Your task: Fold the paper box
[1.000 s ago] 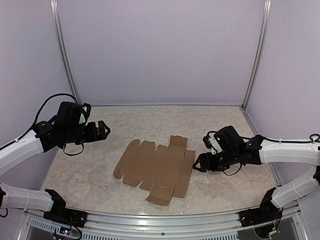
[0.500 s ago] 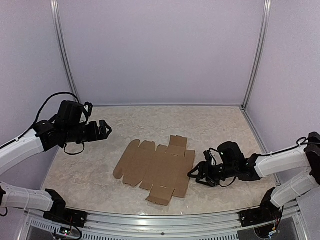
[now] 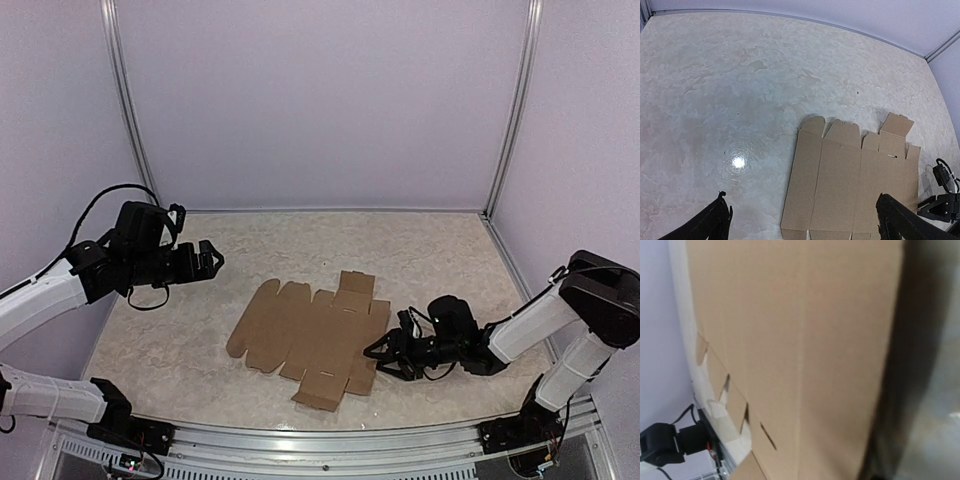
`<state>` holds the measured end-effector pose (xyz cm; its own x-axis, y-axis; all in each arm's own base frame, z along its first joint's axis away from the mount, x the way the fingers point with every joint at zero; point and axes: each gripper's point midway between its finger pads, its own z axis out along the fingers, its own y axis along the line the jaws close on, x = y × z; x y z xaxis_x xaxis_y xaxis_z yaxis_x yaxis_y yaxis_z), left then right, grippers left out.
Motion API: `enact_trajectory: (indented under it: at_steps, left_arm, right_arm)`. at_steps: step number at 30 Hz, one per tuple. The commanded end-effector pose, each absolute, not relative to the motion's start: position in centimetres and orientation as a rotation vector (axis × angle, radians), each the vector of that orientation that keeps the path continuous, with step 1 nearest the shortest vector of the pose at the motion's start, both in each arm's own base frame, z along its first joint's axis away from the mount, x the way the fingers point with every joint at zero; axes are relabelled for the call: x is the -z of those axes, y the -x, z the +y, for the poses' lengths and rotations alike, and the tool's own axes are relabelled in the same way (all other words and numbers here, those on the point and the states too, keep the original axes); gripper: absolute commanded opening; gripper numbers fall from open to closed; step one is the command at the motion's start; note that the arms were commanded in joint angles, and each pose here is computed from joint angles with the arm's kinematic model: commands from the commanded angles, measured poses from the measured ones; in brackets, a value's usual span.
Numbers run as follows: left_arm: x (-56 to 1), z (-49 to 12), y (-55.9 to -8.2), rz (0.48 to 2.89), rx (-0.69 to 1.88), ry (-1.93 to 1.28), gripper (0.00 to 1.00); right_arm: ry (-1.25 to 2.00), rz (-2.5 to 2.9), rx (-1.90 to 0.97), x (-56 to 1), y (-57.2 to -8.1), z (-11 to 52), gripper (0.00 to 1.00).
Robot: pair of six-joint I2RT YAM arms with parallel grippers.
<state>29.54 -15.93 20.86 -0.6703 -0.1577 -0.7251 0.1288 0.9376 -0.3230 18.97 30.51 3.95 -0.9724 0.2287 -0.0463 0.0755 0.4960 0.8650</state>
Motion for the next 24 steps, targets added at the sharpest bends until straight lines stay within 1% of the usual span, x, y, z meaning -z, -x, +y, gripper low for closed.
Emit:
enact_trajectory:
  at_steps: [1,7,12,21,23,24]
  left_arm:
    - [-21.7,-16.0,-29.5,2.250,0.435,0.005,0.99]
    - [-21.6,-15.9,-29.5,2.250,0.429,0.007,0.99]
    - [-21.4,-15.8,-29.3,2.257,0.420,0.005,0.99]
    - [-21.7,-15.6,-29.2,2.251,0.414,0.008,0.99]
    - [-21.8,-15.6,-29.1,2.250,0.416,0.005,0.99]
    - [-21.9,-15.5,-29.1,2.248,0.416,0.006,0.99]
  right_arm:
    - [-0.301,2.587,-1.500,-2.7,-18.4,30.8,0.57]
    - [-0.337,2.551,-1.559,-2.2,-18.7,31.7,0.48]
    - [-0.338,2.513,-1.605,-2.7,-19.0,32.1,0.29]
    - [-0.250,2.511,-1.517,-3.9,-19.6,32.1,0.08]
    - [-0.225,2.499,-1.493,-4.6,-19.9,32.1,0.00]
    - [-0.210,2.498,-1.480,-4.9,-20.0,32.1,0.00]
